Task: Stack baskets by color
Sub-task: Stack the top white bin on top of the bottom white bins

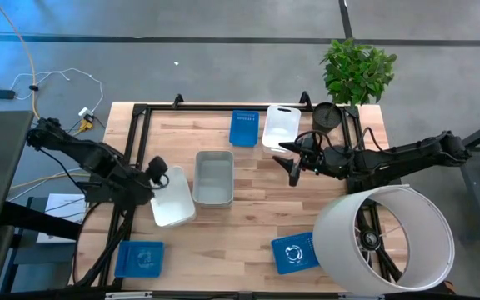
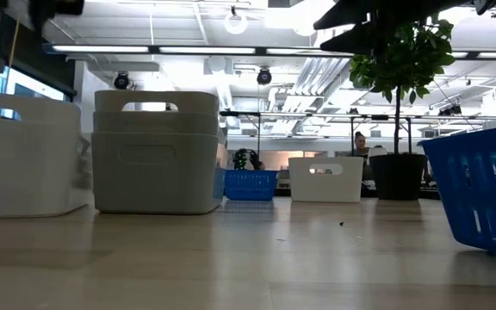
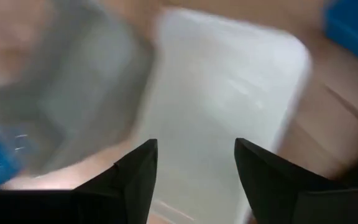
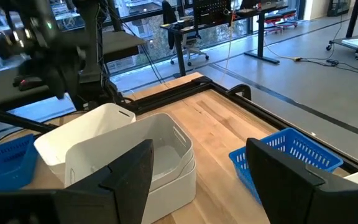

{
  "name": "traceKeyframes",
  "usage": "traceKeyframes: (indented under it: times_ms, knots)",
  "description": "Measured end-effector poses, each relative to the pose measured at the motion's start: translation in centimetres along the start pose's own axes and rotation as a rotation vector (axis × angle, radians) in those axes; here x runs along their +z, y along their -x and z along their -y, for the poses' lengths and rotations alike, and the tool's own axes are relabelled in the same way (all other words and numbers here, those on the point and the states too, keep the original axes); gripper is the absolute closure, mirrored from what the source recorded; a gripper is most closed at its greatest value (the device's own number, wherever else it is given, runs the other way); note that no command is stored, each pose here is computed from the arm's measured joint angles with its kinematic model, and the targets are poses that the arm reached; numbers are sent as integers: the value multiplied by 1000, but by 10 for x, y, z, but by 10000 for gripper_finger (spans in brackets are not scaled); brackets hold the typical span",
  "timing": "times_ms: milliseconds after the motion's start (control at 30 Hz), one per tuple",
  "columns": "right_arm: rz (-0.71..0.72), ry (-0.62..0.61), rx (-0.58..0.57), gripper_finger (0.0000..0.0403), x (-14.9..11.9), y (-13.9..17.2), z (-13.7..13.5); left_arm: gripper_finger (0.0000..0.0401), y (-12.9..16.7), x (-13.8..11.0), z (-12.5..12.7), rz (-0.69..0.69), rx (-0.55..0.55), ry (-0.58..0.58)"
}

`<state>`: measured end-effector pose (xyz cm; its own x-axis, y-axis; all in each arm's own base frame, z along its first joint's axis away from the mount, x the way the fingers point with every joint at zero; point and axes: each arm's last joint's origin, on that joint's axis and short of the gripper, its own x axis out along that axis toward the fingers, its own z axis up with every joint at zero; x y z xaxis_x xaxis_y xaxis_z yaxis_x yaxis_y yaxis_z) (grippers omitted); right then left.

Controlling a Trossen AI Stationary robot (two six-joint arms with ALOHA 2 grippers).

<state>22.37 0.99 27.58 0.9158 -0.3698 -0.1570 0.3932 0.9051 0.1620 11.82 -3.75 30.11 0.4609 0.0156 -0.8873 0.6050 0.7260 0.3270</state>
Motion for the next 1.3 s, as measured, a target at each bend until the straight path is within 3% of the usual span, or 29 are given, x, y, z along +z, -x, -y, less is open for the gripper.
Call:
traceKeyframes:
  times_ms: [100, 300, 400, 567, 767, 1067, 1300]
  knots:
    - [4, -1, -14, 160, 0, 0, 0, 201, 16, 7, -12, 110, 147, 149]
    - [4, -3, -15, 160, 0, 0, 0, 201, 35, 11, -34, 468, 416, 572]
    - [4, 4, -15, 160, 0, 0, 0, 201, 33, 6, -40, 659, 523, 745]
    - [-2, 30, 13, 160, 0, 0, 0, 201, 9, -8, -39, 940, 649, 918]
    - [-10, 66, 55, 160, 0, 0, -2, 201, -14, -17, -37, 1090, 712, 988]
    - [-10, 95, 107, 160, 1, 0, -3, 201, -19, -16, -38, 1048, 738, 984]
    - [86, 43, 134, 160, 11, 1, -6, 201, -18, -16, -39, 1052, 746, 973]
